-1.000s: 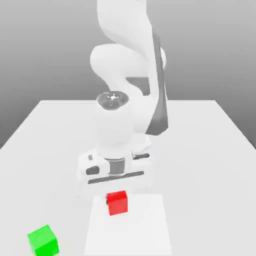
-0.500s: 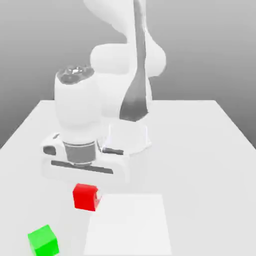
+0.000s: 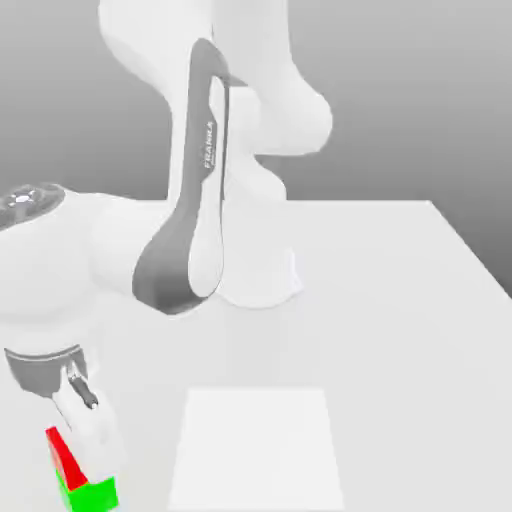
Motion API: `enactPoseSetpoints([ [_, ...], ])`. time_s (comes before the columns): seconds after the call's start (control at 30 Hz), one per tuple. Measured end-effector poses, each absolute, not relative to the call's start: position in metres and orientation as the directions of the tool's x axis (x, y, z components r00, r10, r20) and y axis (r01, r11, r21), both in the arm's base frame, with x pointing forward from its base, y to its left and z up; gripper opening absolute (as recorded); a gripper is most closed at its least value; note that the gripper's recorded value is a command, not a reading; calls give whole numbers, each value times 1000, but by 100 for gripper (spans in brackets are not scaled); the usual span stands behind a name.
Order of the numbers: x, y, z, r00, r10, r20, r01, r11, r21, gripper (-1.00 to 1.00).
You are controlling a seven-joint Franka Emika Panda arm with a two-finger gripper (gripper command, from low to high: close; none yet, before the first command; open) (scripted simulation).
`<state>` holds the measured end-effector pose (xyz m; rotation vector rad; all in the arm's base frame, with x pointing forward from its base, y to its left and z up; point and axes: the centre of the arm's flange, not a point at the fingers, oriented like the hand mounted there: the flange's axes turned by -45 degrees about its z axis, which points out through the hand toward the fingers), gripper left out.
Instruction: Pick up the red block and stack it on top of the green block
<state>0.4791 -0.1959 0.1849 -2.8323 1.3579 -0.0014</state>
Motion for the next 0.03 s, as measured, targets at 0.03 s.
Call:
enactPoseSetpoints([
  [0.03, 479, -196, 185, 626, -780, 0, -780, -626, -1, 100],
])
